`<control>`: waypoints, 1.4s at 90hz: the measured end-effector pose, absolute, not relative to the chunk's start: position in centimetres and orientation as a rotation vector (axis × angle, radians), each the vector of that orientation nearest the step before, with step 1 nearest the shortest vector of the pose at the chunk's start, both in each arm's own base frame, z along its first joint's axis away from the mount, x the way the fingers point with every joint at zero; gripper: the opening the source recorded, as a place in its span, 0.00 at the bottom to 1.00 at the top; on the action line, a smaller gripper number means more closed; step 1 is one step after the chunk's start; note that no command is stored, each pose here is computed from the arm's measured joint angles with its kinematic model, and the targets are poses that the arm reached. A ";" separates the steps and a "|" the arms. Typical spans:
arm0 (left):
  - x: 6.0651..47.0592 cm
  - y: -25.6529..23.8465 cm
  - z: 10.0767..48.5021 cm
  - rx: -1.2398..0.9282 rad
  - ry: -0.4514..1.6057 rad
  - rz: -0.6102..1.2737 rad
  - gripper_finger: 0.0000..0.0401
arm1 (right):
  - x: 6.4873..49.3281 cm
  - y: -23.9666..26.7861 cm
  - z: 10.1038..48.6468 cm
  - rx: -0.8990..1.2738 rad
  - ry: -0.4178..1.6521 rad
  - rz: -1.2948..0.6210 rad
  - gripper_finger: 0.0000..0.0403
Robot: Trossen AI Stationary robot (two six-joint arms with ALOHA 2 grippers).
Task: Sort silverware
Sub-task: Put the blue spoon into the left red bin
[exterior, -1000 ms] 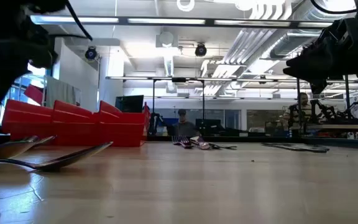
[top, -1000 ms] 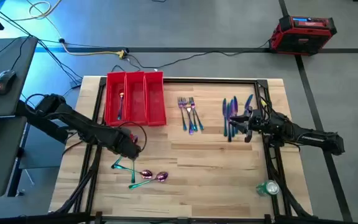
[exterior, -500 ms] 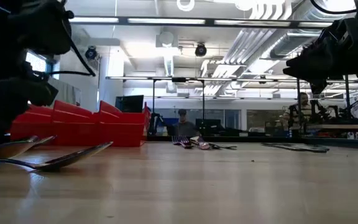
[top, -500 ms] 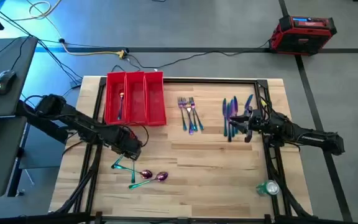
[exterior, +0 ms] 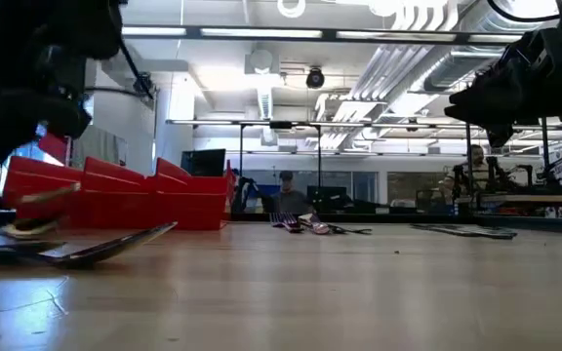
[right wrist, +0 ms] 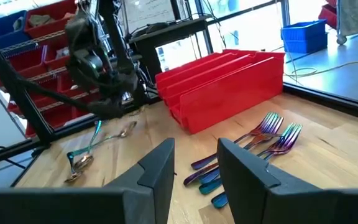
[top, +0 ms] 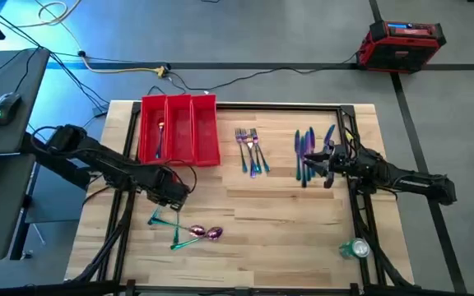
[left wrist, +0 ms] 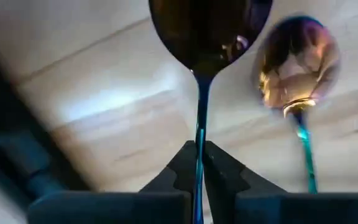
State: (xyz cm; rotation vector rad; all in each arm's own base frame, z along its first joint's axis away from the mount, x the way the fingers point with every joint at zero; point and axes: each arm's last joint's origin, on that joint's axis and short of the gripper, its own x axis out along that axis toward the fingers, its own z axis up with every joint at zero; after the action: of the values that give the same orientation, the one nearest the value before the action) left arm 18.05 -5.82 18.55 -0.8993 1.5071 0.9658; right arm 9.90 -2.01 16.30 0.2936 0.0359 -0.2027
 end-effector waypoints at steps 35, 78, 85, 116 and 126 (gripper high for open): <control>19.0 -2.9 28.7 -0.660 1.056 1.264 0.00 | 9.9 -2.0 16.3 0.294 0.036 -0.202 0.27; 17.2 10.4 25.6 -0.614 1.073 1.636 0.00 | 9.9 -2.0 16.3 0.294 0.036 -0.202 0.27; 16.8 12.5 24.4 -0.690 1.079 1.590 0.00 | 9.9 -2.0 16.3 0.294 0.036 -0.203 0.27; 12.8 17.5 21.3 -0.945 1.095 1.500 0.00 | 9.9 -2.0 16.3 0.294 0.036 -0.202 0.27; 12.3 17.9 20.6 -0.979 1.087 1.456 0.02 | 9.9 -2.0 16.3 0.294 0.036 -0.202 0.27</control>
State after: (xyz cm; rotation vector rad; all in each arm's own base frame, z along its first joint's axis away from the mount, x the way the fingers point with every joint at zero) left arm 12.31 17.93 20.56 -0.9786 1.0874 1.4563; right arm 9.91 -2.01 16.30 0.2936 0.0361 -0.2025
